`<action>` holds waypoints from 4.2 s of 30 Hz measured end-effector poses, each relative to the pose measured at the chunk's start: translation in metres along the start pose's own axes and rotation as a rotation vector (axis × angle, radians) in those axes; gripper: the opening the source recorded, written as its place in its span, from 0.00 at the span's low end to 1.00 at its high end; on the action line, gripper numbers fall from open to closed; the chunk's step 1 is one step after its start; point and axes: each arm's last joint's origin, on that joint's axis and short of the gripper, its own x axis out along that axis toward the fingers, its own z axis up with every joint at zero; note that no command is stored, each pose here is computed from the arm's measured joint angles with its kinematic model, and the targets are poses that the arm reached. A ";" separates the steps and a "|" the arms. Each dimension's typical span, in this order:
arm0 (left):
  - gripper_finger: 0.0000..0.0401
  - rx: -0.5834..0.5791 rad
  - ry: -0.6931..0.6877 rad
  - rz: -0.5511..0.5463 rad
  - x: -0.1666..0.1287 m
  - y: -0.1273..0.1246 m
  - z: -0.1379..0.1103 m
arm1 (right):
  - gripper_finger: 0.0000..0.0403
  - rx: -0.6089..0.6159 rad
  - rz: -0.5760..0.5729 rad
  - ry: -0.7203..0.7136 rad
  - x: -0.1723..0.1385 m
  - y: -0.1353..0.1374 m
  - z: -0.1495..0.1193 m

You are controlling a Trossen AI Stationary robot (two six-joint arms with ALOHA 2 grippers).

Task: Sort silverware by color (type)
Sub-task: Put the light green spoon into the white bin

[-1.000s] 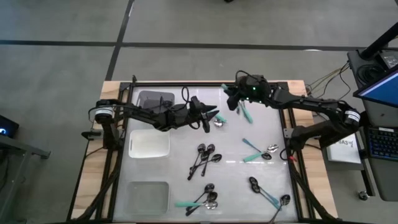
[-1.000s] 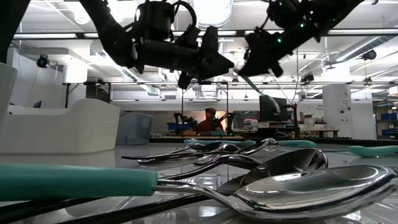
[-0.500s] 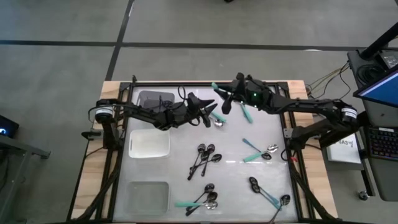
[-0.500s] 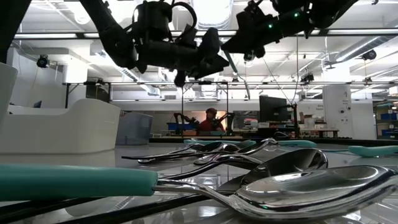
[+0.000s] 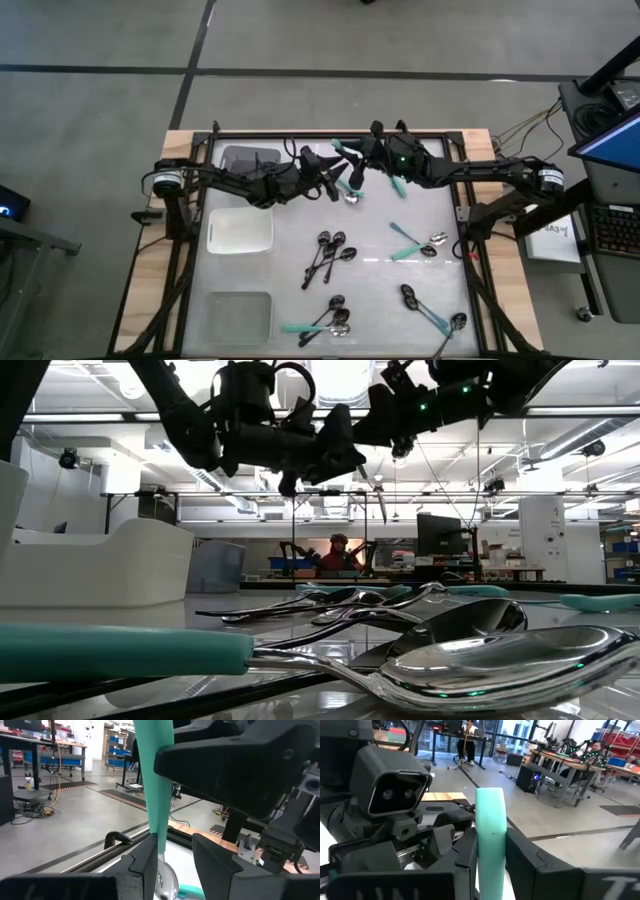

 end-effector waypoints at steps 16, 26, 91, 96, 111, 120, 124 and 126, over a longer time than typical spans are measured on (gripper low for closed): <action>0.26 0.011 -0.008 0.052 0.008 -0.002 0.009 | 0.16 -0.090 0.031 -0.016 0.000 0.018 0.002; 0.08 0.055 -0.004 0.045 0.008 -0.002 0.009 | 0.16 -0.093 0.020 -0.013 0.000 0.019 0.002; 0.23 0.117 1.435 0.176 -0.180 0.015 0.059 | 0.33 0.251 -0.149 0.583 -0.030 0.018 -0.041; 0.32 0.118 1.496 0.127 -0.173 0.010 0.053 | 0.33 0.291 -0.162 0.604 -0.032 0.018 -0.043; 0.27 0.364 1.116 -0.179 -0.113 -0.027 0.093 | 0.33 0.339 -0.188 0.730 -0.025 0.023 -0.065; 0.27 0.593 0.948 -0.316 -0.054 -0.039 0.038 | 0.33 0.300 -0.189 0.846 -0.037 0.027 -0.070; 0.27 0.645 1.015 -0.300 -0.027 -0.029 0.010 | 0.33 0.289 -0.179 0.853 -0.041 0.030 -0.067; 0.27 0.653 1.023 -0.286 -0.011 -0.023 0.003 | 0.33 0.285 -0.175 0.853 -0.042 0.030 -0.066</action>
